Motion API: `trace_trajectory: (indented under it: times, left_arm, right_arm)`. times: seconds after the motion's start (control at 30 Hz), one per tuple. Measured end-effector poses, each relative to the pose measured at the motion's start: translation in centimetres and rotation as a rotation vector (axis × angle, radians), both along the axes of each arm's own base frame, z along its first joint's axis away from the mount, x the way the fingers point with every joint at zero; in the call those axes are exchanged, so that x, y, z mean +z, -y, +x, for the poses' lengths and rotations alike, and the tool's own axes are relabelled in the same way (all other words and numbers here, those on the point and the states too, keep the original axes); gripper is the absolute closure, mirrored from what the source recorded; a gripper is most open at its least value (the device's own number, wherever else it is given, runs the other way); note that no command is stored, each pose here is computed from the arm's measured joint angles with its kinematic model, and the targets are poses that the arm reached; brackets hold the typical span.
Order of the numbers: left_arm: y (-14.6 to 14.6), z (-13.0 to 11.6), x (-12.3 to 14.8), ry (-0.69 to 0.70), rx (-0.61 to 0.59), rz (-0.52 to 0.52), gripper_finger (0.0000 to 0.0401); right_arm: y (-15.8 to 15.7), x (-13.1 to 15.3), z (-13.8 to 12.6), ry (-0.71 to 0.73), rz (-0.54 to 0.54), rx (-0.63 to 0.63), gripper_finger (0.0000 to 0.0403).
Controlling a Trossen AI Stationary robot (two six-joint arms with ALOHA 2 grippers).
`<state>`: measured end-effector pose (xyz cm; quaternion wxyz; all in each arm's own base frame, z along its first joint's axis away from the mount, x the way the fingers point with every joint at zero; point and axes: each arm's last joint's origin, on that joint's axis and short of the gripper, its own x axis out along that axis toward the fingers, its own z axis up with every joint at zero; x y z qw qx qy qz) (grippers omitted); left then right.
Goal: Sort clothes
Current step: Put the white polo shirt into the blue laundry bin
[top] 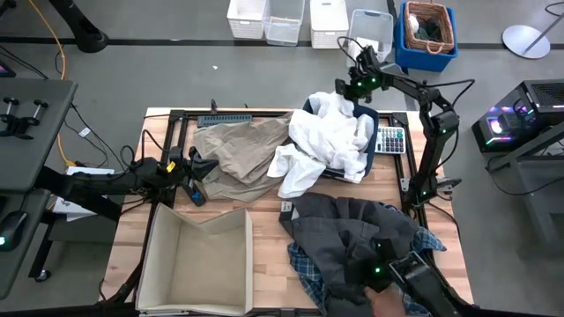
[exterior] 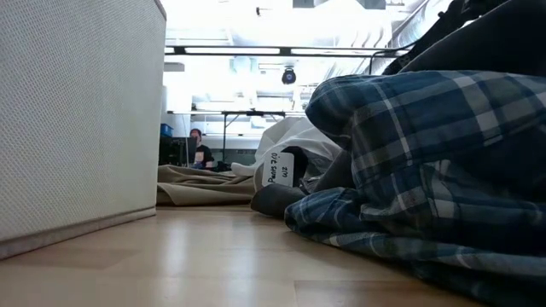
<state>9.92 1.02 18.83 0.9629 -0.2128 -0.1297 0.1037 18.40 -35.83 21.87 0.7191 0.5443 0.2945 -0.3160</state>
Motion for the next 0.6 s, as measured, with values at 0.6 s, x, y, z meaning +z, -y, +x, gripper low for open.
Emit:
trace_trajectory:
  times: [0.6]
  left_arm:
    - [0.0, 0.0, 0.0, 0.0, 0.0, 0.0, 0.0401]
  right_arm:
    - [-4.5, 6.0, 2.8, 0.326, -0.074, 0.35, 0.0402]
